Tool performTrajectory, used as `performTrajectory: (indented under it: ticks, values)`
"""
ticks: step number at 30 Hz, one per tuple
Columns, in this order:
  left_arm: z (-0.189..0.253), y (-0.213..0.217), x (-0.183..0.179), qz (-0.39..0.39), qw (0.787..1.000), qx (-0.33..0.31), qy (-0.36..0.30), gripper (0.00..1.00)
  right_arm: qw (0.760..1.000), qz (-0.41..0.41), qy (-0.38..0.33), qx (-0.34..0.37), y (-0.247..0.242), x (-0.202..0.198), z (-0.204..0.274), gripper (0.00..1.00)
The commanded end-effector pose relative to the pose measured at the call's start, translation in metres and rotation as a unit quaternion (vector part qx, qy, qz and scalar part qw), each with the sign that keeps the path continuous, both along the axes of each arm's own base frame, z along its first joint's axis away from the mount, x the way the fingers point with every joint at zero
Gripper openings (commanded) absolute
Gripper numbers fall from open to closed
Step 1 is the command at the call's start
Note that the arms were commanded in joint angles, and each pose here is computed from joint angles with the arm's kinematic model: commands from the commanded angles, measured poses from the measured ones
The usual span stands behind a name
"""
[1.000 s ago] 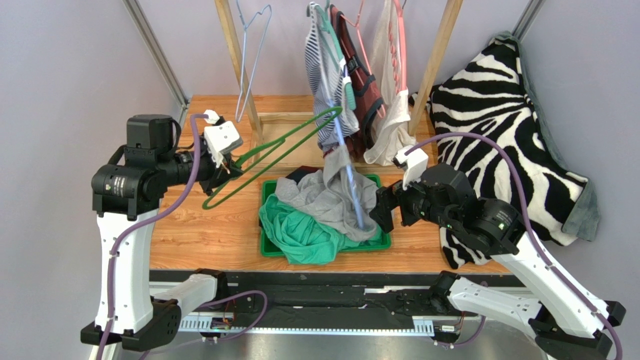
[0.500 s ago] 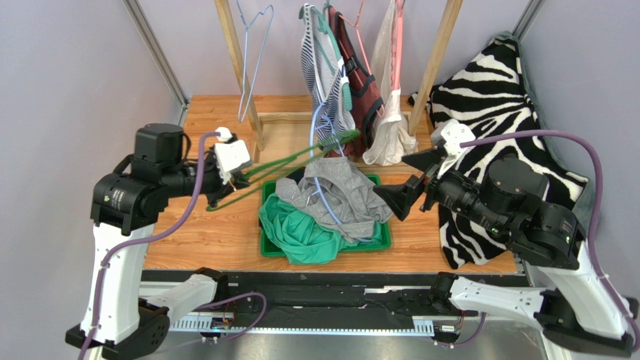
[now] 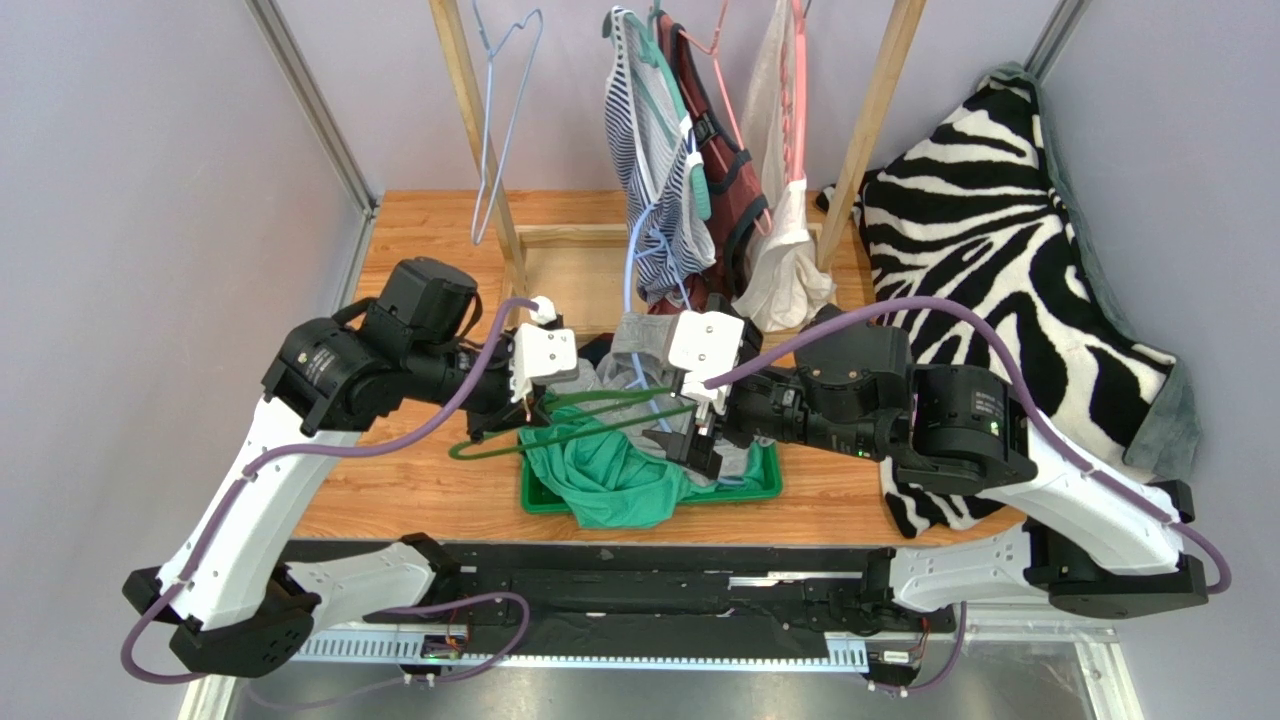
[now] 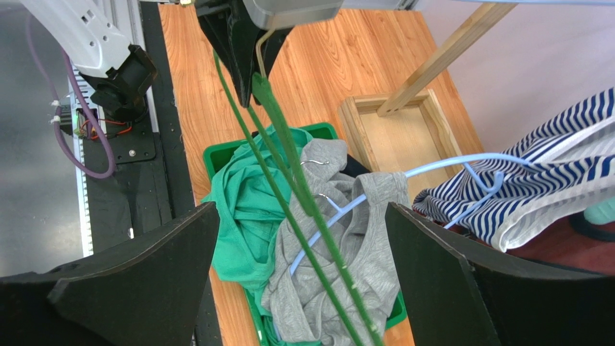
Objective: Remove the tank top from the hanger
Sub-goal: Place the hanger at the clothesline.
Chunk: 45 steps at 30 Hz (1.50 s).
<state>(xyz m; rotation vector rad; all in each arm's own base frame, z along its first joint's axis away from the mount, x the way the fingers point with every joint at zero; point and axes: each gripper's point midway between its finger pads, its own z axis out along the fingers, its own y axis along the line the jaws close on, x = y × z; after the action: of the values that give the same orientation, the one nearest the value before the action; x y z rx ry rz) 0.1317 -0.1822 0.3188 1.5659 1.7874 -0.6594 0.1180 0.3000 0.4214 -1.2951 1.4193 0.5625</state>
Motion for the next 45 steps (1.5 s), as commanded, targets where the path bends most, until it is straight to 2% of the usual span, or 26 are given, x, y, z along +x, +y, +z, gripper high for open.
performTrajectory:
  ticks: [1, 5, 10, 17, 20, 21, 23, 24, 26, 27, 28, 29, 30, 31, 32, 33, 34, 39, 45]
  values:
    - [-0.032, 0.032, -0.071, -0.032, 0.985, 0.083, 0.151, 0.0, 0.999, 0.031, -0.032, 0.015, 0.001, -0.006, 0.015, 0.91]
    - [-0.037, 0.03, -0.08, -0.056, 0.982, 0.091, 0.159, 0.0, 0.999, 0.042, -0.025, -0.002, 0.014, -0.004, 0.002, 0.9]
    - [-0.027, 0.028, -0.083, -0.074, 0.984, 0.08, 0.14, 0.0, 0.996, 0.081, 0.019, -0.014, 0.032, -0.012, -0.019, 0.8]
    - [-0.012, 0.024, -0.089, -0.094, 0.987, 0.054, 0.122, 0.0, 0.992, 0.099, 0.073, -0.006, 0.048, -0.011, -0.032, 0.72]
    - [-0.009, 0.025, -0.092, -0.101, 0.987, 0.046, 0.114, 0.0, 0.99, 0.104, 0.092, 0.0, 0.051, -0.009, -0.037, 0.61]
    - [-0.007, 0.025, -0.094, -0.104, 0.987, 0.042, 0.111, 0.0, 0.989, 0.107, 0.105, 0.003, 0.053, -0.01, -0.039, 0.49]
    - [-0.005, 0.025, -0.095, -0.106, 0.988, 0.038, 0.108, 0.0, 0.988, 0.099, 0.115, 0.006, 0.052, -0.003, -0.041, 0.33]
    - [-0.003, 0.025, -0.096, -0.108, 0.988, 0.033, 0.106, 0.0, 0.988, 0.1, 0.119, 0.009, 0.052, -0.003, -0.04, 0.18]
    - [-0.002, 0.025, -0.097, -0.11, 0.988, 0.03, 0.103, 0.0, 0.988, 0.094, 0.122, 0.012, 0.051, 0.001, -0.04, 0.05]
    - [0.001, 0.026, -0.097, -0.11, 0.989, 0.026, 0.095, 0.0, 0.988, 0.093, 0.121, 0.014, 0.05, 0.001, -0.039, 0.0]
    - [0.003, 0.027, -0.097, -0.11, 0.989, 0.024, 0.092, 0.01, 0.988, 0.089, 0.124, 0.021, 0.049, 0.003, -0.037, 0.0]
    - [0.005, 0.027, -0.097, -0.11, 0.99, 0.021, 0.087, 0.08, 0.988, 0.088, 0.125, 0.025, 0.048, 0.003, -0.036, 0.0]
    - [0.01, 0.026, -0.096, -0.111, 0.991, 0.015, 0.078, 0.21, 0.987, 0.091, 0.129, 0.029, 0.047, 0.003, -0.035, 0.0]
    - [0.013, 0.026, -0.095, -0.111, 0.991, 0.012, 0.072, 0.63, 0.987, 0.09, 0.127, 0.039, 0.046, 0.003, -0.03, 0.0]
    - [0.017, 0.026, -0.095, -0.112, 0.992, 0.007, 0.063, 0.79, 0.987, 0.089, 0.125, 0.046, 0.044, 0.003, -0.027, 0.0]
    - [0.026, 0.026, -0.093, -0.114, 0.993, -0.005, 0.043, 0.91, 0.987, 0.089, 0.124, 0.048, 0.044, 0.004, -0.026, 0.0]
    - [0.032, 0.025, -0.093, -0.114, 0.993, -0.014, 0.031, 0.97, 0.987, 0.085, 0.121, 0.054, 0.041, 0.005, -0.022, 0.0]
    - [0.07, 0.033, -0.096, -0.119, 0.988, -0.073, -0.065, 0.97, 0.988, 0.077, 0.116, 0.068, 0.032, 0.007, -0.012, 0.0]
    - [0.054, 0.046, -0.085, -0.083, 0.99, -0.052, -0.098, 0.97, 0.987, 0.086, 0.112, 0.081, 0.01, -0.007, 0.004, 0.0]
